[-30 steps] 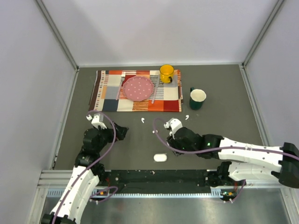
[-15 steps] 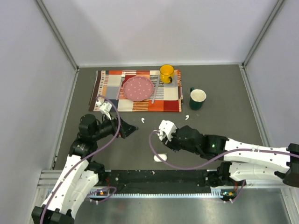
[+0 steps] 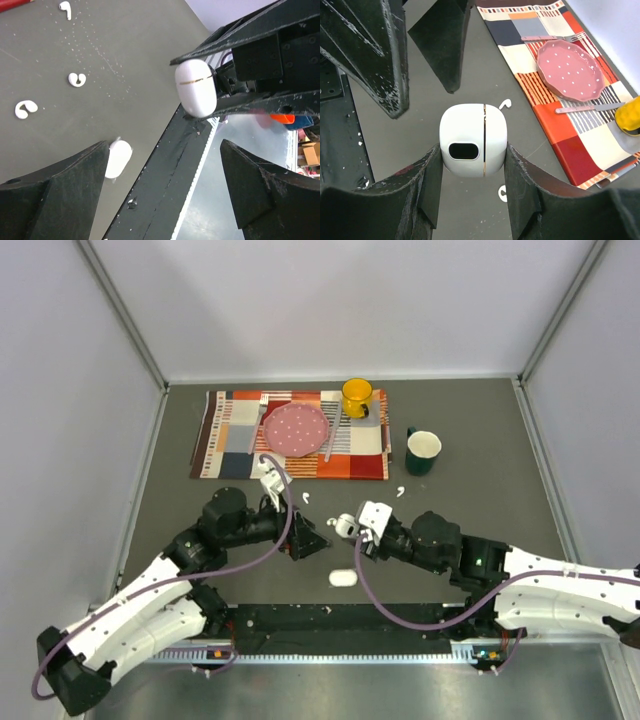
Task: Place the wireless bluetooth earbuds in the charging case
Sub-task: Adjust the charging case.
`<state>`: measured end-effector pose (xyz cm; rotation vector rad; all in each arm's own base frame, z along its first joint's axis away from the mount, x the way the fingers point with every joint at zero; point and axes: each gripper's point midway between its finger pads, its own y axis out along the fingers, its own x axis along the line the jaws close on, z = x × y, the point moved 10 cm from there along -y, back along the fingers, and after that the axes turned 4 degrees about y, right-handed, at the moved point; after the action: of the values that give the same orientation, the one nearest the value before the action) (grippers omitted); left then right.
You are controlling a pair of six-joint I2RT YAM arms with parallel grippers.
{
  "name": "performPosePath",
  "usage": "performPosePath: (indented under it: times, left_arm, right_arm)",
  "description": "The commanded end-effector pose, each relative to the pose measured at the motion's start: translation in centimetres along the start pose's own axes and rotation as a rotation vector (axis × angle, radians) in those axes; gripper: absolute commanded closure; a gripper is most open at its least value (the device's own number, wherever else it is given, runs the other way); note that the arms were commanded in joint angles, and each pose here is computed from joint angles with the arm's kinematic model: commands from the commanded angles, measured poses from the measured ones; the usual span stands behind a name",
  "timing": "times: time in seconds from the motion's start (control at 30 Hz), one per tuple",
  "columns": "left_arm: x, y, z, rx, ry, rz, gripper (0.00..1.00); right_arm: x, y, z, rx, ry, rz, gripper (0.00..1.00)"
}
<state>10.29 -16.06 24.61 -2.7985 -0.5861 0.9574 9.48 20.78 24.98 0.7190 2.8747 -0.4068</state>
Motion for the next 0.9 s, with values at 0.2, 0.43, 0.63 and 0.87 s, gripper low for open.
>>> performPosePath:
  times: [0.2, 0.43, 0.63, 0.87]
  left_arm:
    - [-2.8, 2.6, -3.9, -0.106, 0.077, -0.007, 0.06]
    - [-3.5, 4.4, -4.1, -0.065, 0.069, 0.017, 0.18]
    - [-3.8, 5.0, -4.0, -0.028, 0.076, 0.051, 0.27]
    - [-4.1, 5.3, -4.1, -0.014, 0.076, 0.065, 0.46]
  right_arm:
    - [0.1, -0.7, -1.1, -0.090, 0.031, -0.018, 1.00]
    - [0.0, -0.8, -0.9, -0.086, 0.044, 0.004, 1.00]
    - [0.1, -1.1, -0.6, -0.093, 0.044, -0.010, 1.00]
    - [0.0, -1.6, -0.5, -0.111, 0.047, 0.000, 1.00]
